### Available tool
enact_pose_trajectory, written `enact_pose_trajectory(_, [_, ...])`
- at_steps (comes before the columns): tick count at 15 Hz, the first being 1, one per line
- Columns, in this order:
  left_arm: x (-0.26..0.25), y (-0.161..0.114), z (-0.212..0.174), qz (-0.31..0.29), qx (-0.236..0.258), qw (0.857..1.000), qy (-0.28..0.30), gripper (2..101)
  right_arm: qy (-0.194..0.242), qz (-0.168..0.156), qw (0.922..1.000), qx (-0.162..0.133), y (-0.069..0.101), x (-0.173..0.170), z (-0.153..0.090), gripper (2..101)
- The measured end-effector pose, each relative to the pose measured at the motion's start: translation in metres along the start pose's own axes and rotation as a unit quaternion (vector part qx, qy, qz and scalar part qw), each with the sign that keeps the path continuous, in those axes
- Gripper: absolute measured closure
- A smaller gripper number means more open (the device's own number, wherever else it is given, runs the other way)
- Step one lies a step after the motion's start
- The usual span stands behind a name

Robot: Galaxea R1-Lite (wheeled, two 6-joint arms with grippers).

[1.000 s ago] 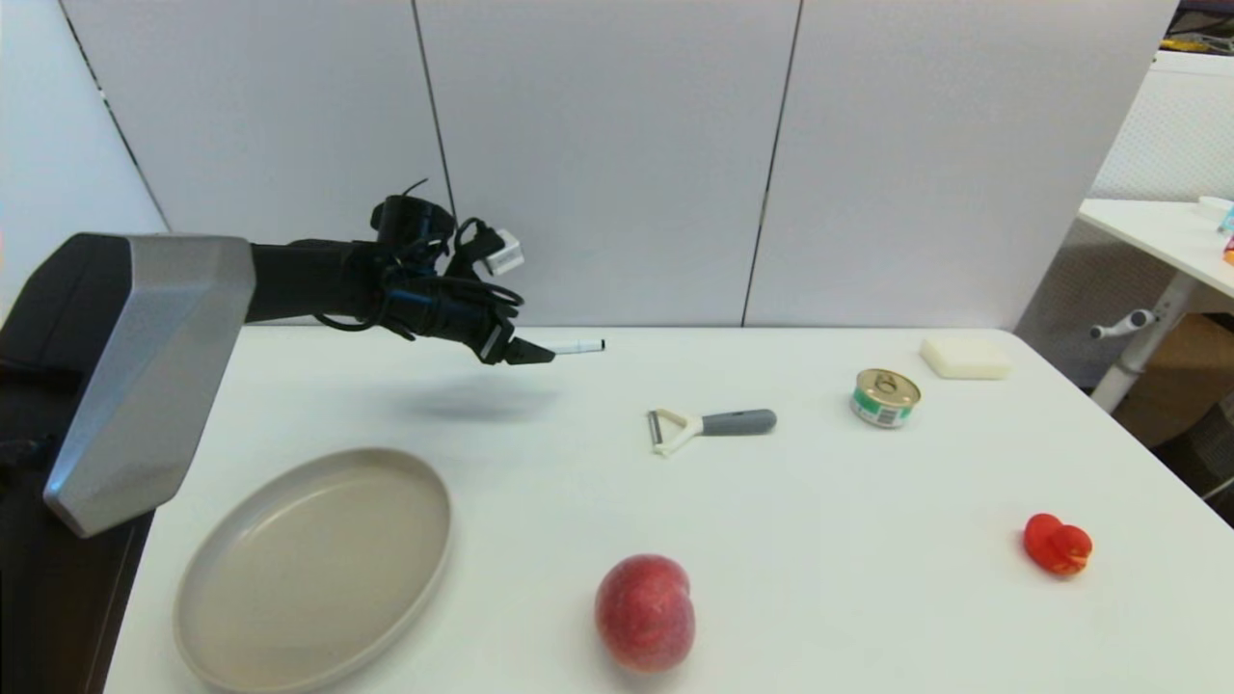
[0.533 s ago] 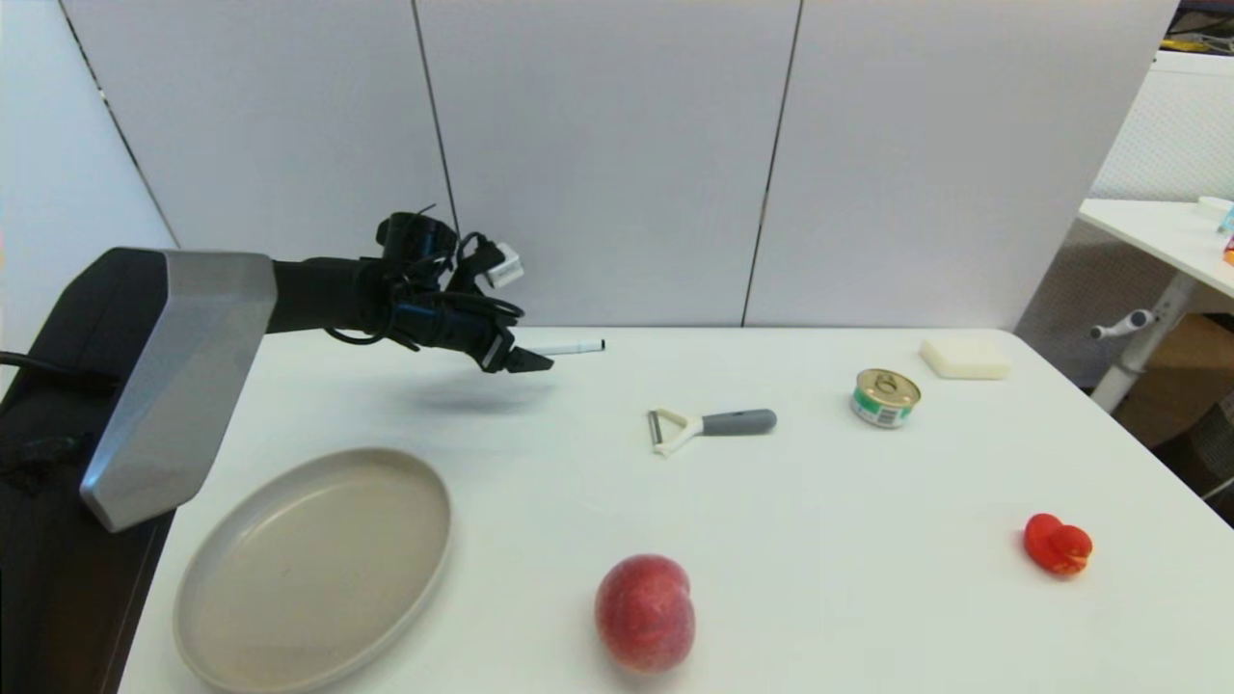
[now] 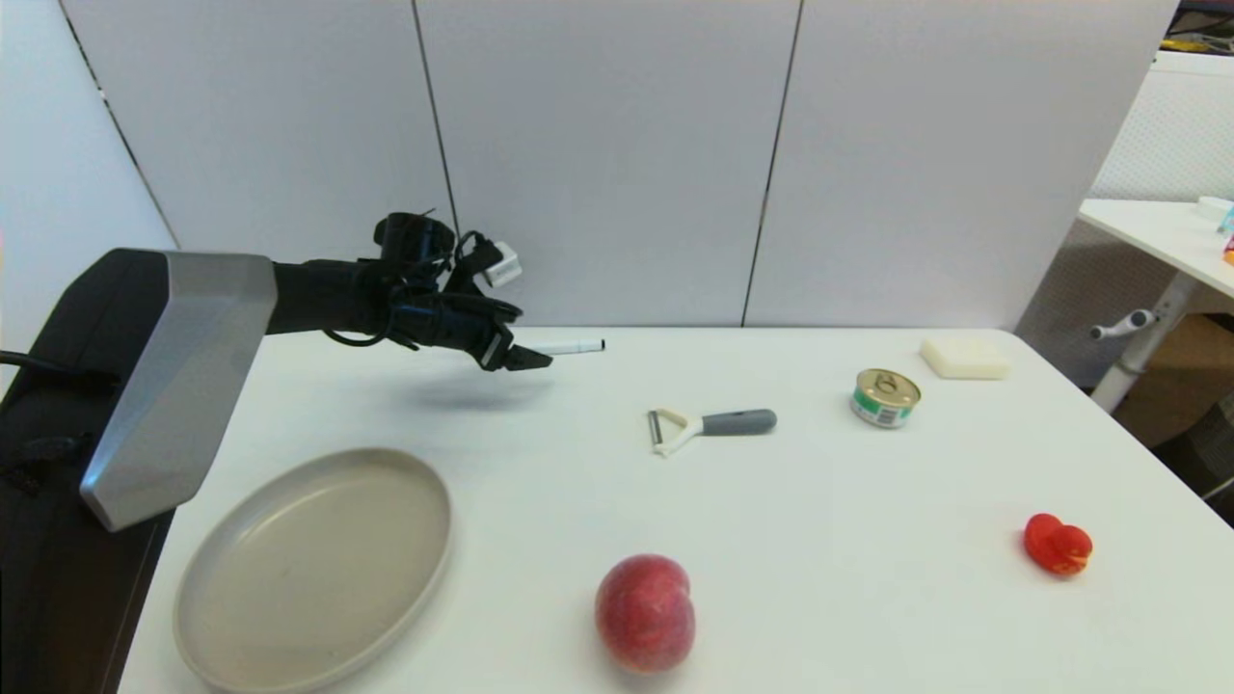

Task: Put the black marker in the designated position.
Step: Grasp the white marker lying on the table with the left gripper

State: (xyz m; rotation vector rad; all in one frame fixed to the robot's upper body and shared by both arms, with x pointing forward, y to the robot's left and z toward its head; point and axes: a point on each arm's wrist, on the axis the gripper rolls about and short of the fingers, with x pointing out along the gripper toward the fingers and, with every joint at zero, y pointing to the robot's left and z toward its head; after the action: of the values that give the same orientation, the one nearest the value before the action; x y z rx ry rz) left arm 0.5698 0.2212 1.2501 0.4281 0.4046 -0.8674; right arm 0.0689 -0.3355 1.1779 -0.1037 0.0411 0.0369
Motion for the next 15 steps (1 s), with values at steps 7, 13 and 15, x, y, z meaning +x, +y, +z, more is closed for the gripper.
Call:
enact_pose_trajectory(7, [0.018,0.009,-0.005,0.003,0.012,0.998,-0.066,5.3,0.0,0.0,1.0,0.0,0.0,0.0,0.0,4.3])
enact_pose_trajectory(13, [0.025,0.007,-0.014,-0.013,0.002,0.998,-0.062,5.3,0.0,0.0,1.0,0.0,0.0,0.0,0.0,4.3])
enact_pose_trajectory(15, [0.029,0.007,-0.018,-0.016,-0.001,0.998,-0.058,5.3,0.0,0.0,1.0,0.0,0.0,0.0,0.0,4.3])
